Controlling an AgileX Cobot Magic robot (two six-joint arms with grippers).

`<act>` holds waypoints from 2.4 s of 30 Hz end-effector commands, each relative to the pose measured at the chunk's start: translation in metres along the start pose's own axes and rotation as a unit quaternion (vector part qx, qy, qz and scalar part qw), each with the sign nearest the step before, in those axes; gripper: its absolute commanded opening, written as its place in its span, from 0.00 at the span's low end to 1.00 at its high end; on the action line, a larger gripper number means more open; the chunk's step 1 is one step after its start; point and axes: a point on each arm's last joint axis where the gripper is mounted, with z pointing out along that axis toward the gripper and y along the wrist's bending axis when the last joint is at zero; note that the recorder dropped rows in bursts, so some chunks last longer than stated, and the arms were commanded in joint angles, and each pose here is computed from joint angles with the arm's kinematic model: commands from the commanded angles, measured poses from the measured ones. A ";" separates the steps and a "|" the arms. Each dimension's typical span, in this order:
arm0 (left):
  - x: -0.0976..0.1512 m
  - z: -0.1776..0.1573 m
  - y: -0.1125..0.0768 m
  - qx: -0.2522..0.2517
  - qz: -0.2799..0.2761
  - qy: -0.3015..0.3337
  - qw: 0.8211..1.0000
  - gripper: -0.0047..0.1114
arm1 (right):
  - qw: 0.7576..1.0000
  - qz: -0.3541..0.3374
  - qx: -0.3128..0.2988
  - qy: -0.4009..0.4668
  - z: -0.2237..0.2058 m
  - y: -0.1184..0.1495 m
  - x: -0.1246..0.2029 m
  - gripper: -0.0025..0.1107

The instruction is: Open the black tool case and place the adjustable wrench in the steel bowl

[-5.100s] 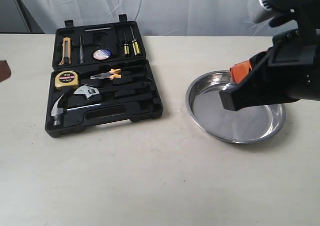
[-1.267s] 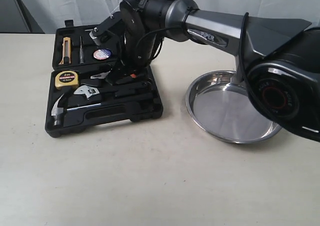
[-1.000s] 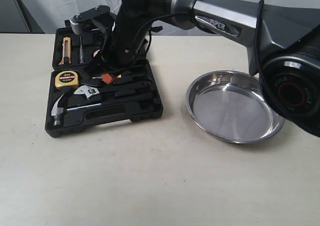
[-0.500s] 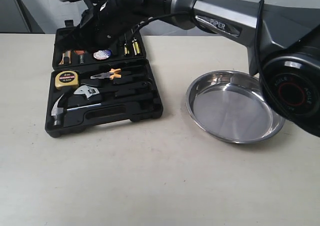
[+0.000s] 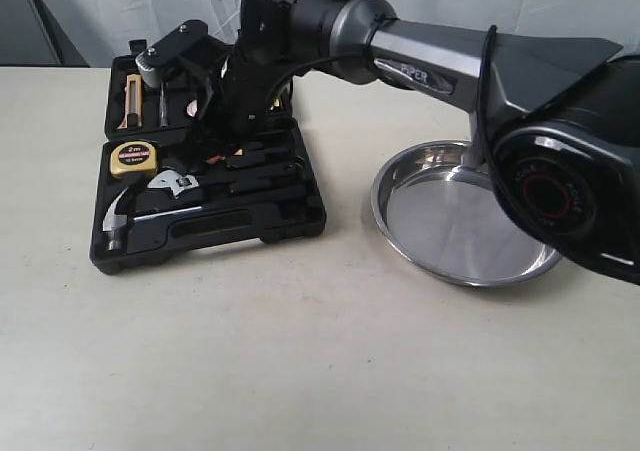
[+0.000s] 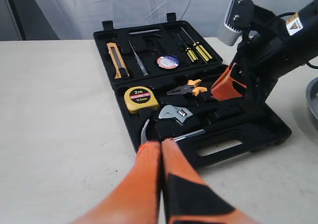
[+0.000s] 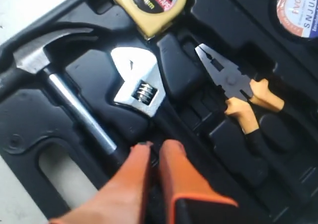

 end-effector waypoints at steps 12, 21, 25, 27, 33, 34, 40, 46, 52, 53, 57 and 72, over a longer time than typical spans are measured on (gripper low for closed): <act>0.001 0.000 -0.003 0.015 0.003 0.001 1.000 0.04 | 0.970 -0.232 0.063 0.033 0.034 0.003 0.008 0.49; 0.002 -0.001 -0.008 0.041 0.017 0.004 0.999 0.04 | 0.955 -0.282 0.088 0.039 0.035 0.006 0.005 0.49; 0.002 -0.001 -0.008 0.042 0.016 0.004 0.999 0.04 | 0.955 -0.283 0.087 0.040 0.036 0.007 0.006 0.49; 0.002 -0.001 -0.008 0.042 0.016 0.004 0.999 0.04 | 0.955 -0.282 0.086 0.041 0.037 0.008 0.006 0.49; 0.002 -0.001 -0.010 0.049 0.019 0.005 0.999 0.04 | 0.951 -0.294 0.084 0.045 0.038 0.011 0.006 0.49; 0.002 -0.001 -0.010 0.050 0.019 0.005 0.999 0.04 | 0.950 -0.297 0.083 0.046 0.039 0.012 0.007 0.49; 0.002 -0.001 -0.010 0.050 0.019 0.005 0.999 0.04 | 0.950 -0.298 0.078 0.055 0.051 0.011 0.013 0.49; 0.002 -0.001 -0.010 0.050 0.019 0.005 0.999 0.04 | 0.950 -0.299 0.079 0.052 0.055 0.011 0.015 0.49; 0.002 -0.001 -0.010 0.050 0.019 0.005 0.999 0.04 | 0.949 -0.300 0.082 0.047 0.065 0.011 0.018 0.49; 0.002 -0.001 -0.010 0.050 0.019 0.005 0.999 0.04 | 0.949 -0.299 0.081 0.049 0.068 0.011 0.020 0.49; 0.002 -0.001 -0.010 0.050 0.019 0.005 0.999 0.04 | 0.949 -0.300 0.082 0.046 0.073 0.010 0.022 0.49; 0.002 -0.001 -0.010 0.050 0.019 0.004 0.999 0.04 | 0.949 -0.301 0.089 0.035 0.076 0.010 0.021 0.31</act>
